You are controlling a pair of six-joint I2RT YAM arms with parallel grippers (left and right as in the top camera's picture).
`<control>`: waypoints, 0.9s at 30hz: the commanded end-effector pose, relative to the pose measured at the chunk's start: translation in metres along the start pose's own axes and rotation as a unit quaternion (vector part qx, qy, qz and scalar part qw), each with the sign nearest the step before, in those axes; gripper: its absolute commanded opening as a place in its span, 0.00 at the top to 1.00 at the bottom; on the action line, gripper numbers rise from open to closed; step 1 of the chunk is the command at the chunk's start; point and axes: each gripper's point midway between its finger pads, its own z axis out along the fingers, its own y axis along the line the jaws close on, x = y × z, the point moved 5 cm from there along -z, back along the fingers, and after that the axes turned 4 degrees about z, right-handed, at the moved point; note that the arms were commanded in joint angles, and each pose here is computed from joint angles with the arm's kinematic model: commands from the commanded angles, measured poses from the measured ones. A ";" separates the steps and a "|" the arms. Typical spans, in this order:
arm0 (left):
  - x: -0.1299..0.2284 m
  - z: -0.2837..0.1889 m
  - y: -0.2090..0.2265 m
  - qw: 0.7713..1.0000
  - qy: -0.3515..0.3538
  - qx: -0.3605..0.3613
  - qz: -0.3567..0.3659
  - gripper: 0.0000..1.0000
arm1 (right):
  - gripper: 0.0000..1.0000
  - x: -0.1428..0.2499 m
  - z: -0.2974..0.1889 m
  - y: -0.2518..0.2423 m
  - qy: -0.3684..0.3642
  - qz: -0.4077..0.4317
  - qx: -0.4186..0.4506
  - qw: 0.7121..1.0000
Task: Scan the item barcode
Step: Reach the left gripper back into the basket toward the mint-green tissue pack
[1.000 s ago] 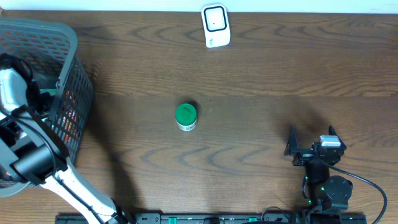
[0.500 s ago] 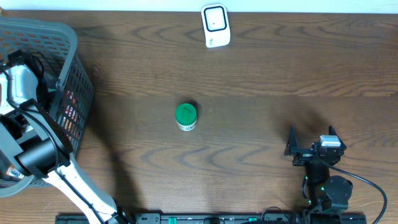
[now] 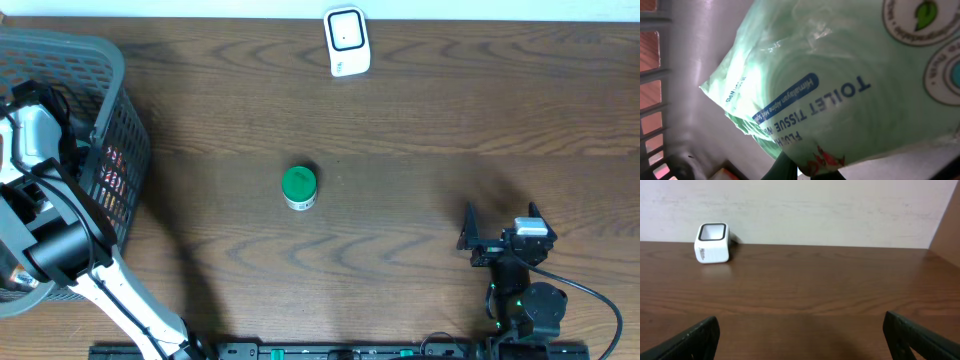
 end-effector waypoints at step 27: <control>0.037 -0.241 0.045 0.914 -0.339 0.150 -0.164 0.93 | 0.01 0.001 0.000 -0.003 0.001 0.009 0.009 1.000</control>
